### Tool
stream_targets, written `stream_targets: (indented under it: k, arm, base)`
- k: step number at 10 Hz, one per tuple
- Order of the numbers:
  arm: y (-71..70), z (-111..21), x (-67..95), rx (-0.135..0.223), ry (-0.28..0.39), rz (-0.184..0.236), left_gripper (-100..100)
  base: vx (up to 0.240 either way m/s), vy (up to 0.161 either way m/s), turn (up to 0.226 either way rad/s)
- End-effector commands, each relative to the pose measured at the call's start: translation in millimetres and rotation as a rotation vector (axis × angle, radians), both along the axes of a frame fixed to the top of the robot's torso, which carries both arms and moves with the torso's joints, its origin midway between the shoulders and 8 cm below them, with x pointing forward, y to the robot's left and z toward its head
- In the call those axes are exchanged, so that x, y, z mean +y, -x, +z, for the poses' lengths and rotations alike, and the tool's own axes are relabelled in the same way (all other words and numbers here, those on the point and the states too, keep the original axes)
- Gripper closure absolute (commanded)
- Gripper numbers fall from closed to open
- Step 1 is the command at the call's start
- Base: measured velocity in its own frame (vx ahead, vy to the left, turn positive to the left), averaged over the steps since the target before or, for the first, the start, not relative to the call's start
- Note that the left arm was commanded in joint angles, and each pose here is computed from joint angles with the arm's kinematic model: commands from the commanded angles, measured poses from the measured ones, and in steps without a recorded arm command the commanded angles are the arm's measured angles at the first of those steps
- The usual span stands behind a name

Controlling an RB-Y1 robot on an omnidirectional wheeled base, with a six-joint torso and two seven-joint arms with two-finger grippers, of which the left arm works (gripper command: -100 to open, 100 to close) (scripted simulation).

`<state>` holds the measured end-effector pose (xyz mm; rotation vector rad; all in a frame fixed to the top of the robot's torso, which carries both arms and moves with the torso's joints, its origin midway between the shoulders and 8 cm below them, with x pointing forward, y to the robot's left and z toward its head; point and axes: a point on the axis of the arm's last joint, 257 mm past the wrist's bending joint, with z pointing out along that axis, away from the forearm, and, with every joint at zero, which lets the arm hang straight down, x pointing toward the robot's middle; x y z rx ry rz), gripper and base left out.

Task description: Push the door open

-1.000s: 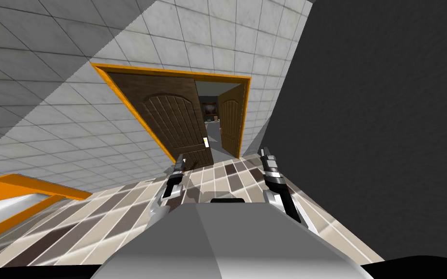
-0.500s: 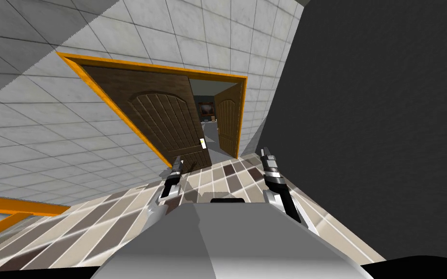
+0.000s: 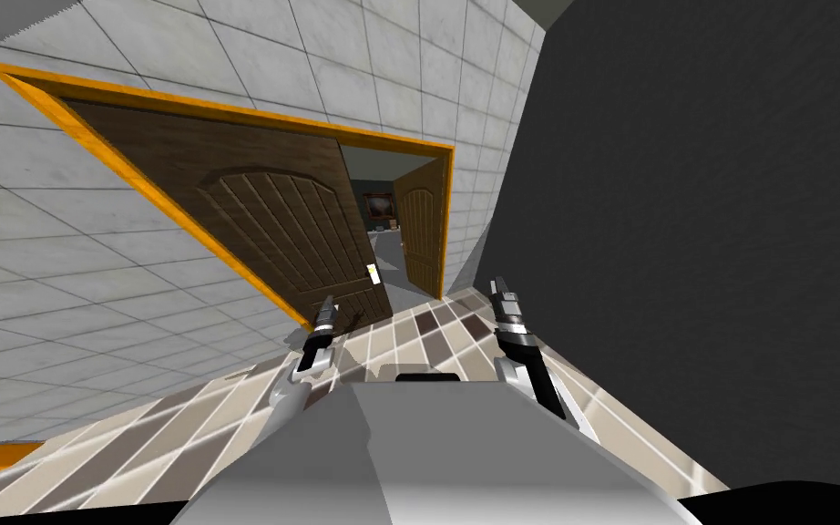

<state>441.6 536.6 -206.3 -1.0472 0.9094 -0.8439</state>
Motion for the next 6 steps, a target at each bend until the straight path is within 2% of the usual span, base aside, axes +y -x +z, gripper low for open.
stream_targets:
  k: [1,2,3,5,6]
  arm:
    - [3.3,-10.5,10.1,0.016,0.013,0.016,-100]
    - [4.1,-10.2,21.3,0.014,0.020,0.032,-100]
    - [5.7,-16.3,23.0,0.026,0.025,0.036,-100]
    - [9.7,-21.4,46.2,0.033,0.046,0.072,-100]
    - [11.3,-27.0,47.6,0.043,0.051,0.076,-100]
  base:
    - [0.069,0.003,-0.104]
    - [0.065,0.004,-0.176]
    - [0.045,0.003,-0.073]
    - [0.063,-0.003,-0.158]
    - [0.059,0.006,-0.071]
